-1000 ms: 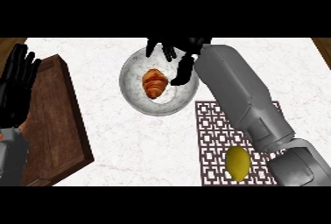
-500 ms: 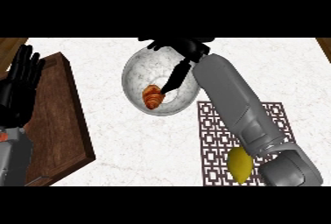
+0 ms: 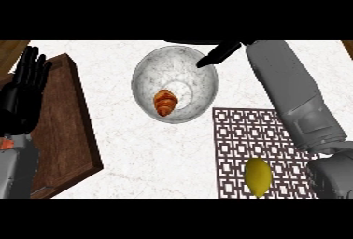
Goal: Pick the croissant from the placemat and place it in the bowl
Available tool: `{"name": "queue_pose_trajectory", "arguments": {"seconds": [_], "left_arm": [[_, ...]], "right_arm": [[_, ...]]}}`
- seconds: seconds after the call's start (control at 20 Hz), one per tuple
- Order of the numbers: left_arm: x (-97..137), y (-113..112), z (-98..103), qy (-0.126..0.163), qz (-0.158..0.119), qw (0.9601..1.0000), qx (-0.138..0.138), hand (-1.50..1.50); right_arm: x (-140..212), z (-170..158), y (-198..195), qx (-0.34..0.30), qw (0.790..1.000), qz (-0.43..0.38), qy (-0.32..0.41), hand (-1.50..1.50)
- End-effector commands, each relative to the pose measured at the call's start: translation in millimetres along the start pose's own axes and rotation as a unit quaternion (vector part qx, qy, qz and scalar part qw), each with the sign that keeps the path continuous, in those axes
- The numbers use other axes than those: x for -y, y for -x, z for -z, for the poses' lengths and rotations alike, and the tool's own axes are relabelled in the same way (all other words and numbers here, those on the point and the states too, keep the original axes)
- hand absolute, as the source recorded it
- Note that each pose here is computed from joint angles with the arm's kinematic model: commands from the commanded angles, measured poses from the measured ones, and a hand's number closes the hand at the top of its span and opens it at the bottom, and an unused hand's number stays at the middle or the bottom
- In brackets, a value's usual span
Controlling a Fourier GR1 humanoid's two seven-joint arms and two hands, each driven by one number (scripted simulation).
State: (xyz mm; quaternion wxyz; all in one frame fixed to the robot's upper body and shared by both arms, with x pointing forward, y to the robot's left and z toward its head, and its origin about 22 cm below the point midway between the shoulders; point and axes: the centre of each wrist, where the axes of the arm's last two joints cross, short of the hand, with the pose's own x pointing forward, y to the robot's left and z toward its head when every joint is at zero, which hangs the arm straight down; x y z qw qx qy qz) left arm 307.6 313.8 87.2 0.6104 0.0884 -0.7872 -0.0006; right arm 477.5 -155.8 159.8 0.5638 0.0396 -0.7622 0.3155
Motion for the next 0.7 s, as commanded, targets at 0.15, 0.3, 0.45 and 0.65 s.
{"name": "queue_pose_trajectory", "arguments": {"seconds": [0.15, 0.3, 0.45, 0.65], "left_arm": [[16.6, 0.0, 3.7, 0.011, -0.009, 0.9999, 0.005, 0.00], [5.9, -5.3, 4.3, 0.018, 0.001, 0.9997, 0.015, 0.00], [10.9, -4.0, 0.5, 0.020, -0.014, 0.9997, 0.010, 0.00], [19.0, -17.6, 8.9, 0.036, -0.012, 0.9991, 0.018, 0.00]], "right_arm": [[74.0, -42.9, 18.8, -0.007, 0.997, 0.055, 0.058, -1.50], [107.1, -62.8, 17.3, -0.002, 0.994, 0.068, 0.085, -1.50], [125.7, -94.4, 38.2, -0.004, 0.994, 0.067, 0.090, -1.50], [136.3, -110.2, 45.3, 0.000, 0.994, 0.075, 0.075, -1.50]]}}
